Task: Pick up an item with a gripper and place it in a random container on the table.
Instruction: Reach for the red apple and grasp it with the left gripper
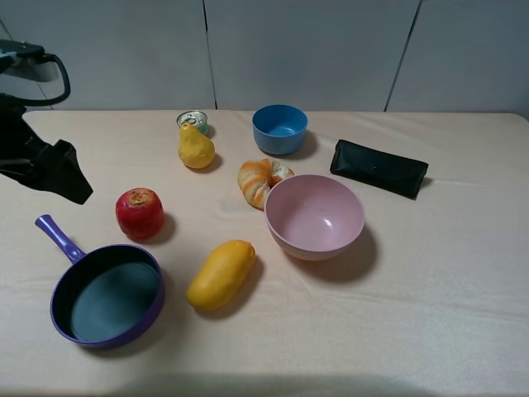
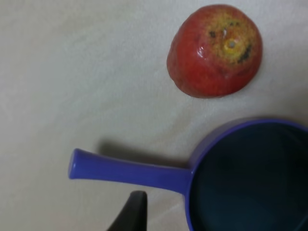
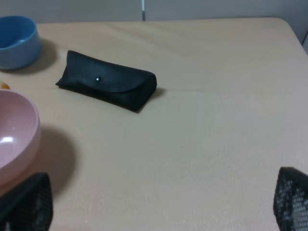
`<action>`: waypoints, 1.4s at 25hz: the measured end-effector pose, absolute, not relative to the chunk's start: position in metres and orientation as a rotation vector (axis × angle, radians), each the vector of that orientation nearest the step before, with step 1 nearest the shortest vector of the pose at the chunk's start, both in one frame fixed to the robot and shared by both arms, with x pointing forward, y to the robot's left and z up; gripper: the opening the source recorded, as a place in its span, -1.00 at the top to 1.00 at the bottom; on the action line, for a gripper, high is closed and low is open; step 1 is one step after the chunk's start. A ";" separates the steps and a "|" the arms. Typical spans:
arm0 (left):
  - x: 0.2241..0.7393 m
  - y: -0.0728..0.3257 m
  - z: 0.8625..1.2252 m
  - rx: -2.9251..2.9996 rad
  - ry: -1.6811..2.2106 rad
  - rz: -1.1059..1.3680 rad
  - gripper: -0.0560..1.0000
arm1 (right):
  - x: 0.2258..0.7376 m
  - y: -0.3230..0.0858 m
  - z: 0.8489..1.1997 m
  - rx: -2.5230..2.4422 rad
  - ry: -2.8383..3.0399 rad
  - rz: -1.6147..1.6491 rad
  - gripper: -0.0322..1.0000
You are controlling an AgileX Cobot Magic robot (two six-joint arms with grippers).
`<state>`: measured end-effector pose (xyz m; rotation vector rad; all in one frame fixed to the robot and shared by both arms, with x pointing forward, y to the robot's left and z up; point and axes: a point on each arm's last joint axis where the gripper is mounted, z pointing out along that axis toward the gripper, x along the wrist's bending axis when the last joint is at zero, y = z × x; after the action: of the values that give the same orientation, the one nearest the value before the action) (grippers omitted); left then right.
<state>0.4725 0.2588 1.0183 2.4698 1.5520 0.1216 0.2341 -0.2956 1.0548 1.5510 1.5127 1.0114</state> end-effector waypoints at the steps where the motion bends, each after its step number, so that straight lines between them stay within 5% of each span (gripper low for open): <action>1: 0.476 0.258 1.013 2.477 1.560 0.106 -0.92 | 0.234 -0.296 1.055 1.551 1.513 1.011 -0.41; 35: 0.554 0.177 0.906 2.836 1.331 0.013 -0.92 | 0.234 -0.296 1.055 1.551 1.513 1.011 -0.41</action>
<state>0.5540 0.1766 0.9063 2.8360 1.3311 0.0128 0.2341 -0.2956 1.0548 1.5510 1.5127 1.0114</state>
